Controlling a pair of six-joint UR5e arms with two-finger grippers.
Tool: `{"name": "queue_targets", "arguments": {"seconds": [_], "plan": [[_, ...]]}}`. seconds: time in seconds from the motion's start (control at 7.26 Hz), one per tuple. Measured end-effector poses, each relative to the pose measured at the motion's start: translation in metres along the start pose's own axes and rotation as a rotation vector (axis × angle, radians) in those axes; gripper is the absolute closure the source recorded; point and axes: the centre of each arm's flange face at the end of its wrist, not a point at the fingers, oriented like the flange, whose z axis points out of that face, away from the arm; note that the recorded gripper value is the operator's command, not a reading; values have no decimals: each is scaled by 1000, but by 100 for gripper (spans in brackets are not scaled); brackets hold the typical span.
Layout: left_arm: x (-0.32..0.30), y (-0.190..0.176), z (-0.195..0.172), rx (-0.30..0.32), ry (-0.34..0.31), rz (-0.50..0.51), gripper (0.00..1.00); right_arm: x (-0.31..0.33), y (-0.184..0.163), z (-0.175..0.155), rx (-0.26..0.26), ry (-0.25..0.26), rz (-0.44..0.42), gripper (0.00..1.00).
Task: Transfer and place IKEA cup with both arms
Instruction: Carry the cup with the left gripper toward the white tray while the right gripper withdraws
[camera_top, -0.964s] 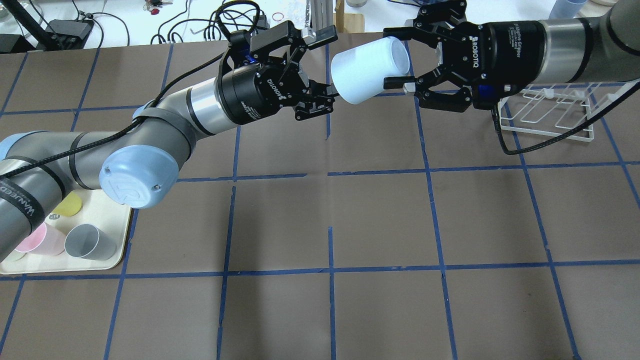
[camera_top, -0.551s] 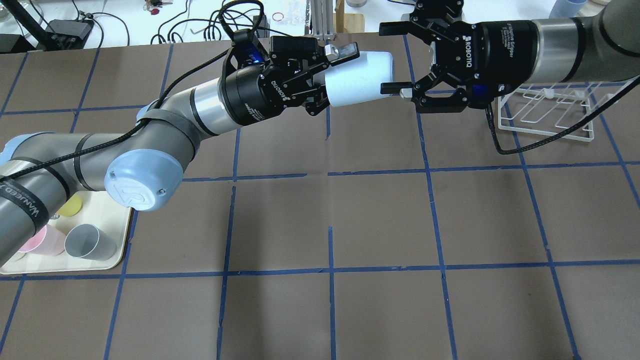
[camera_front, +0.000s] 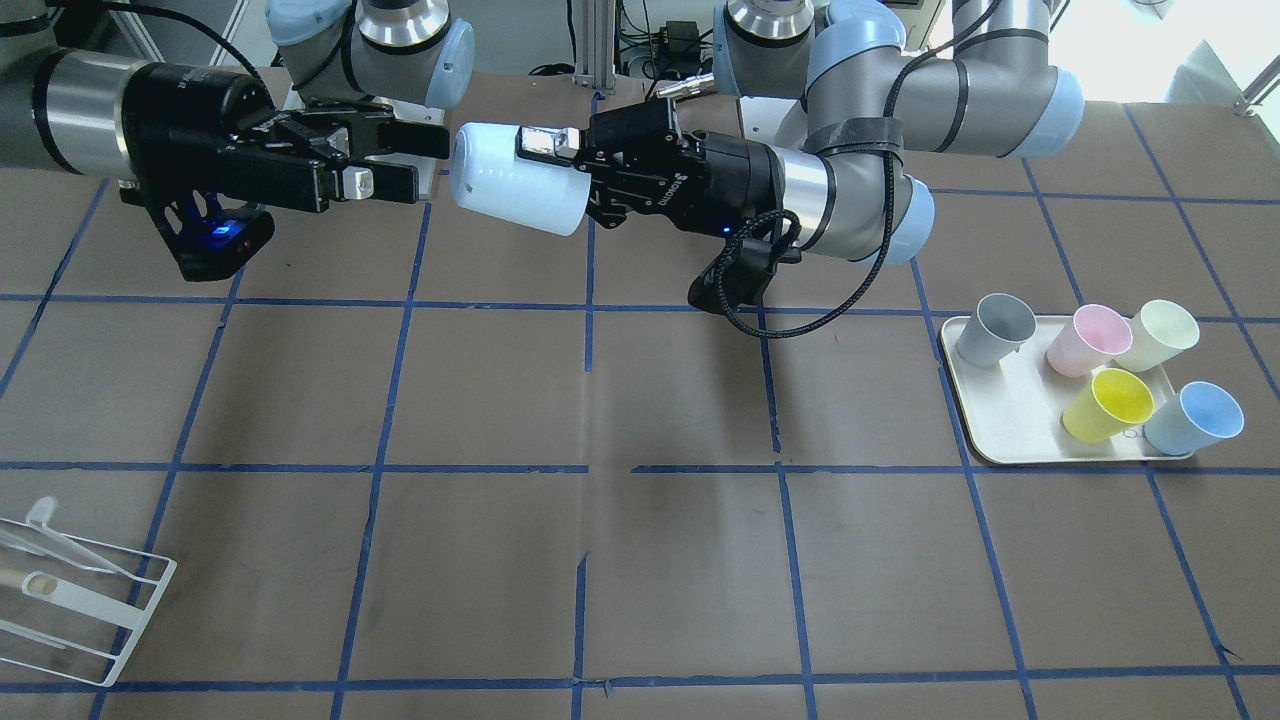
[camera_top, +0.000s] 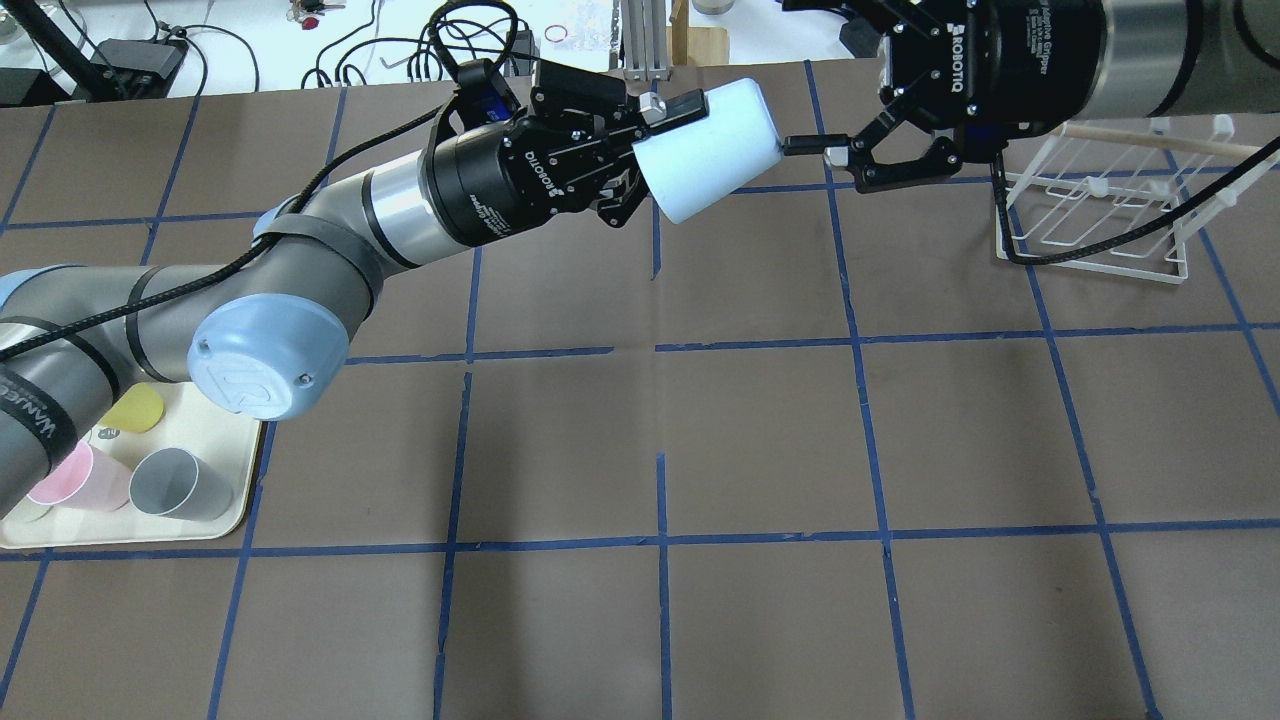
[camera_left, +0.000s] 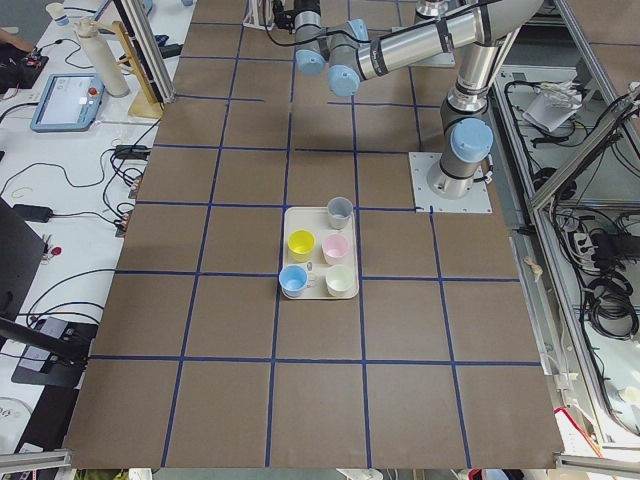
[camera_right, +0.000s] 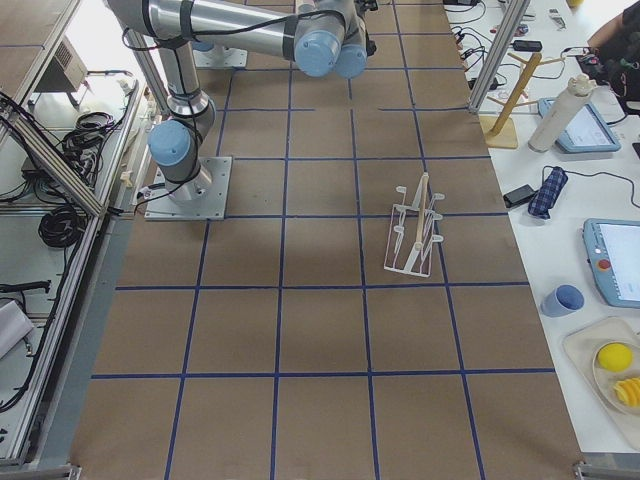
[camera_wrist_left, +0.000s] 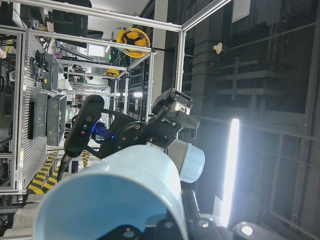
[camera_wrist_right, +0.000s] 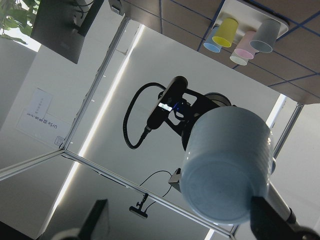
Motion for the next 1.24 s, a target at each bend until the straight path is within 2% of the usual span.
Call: {"name": "queue_targets", "arguments": {"seconds": [0.14,0.28,0.55,0.69,0.83,1.1,1.24], "plan": [[7,-5,-19,19,-104,-25,100,-3,2,-3,23,75,-93,0],[14,-7,-36,39,-234,-39,100,-3,7,-6,59,187,-195,0],[28,-8,-57,107,-505,-6,100,3,15,-18,178,467,-368,0],[33,-9,-65,154,-617,25,100,5,17,-24,253,614,-439,0],[37,-9,-72,191,-702,53,100,7,18,-26,326,762,-506,0],[53,-13,-88,270,-928,88,100,6,15,-7,466,1064,-647,0],[57,-14,-98,301,-1052,84,100,4,16,8,536,1192,-709,0]]}}
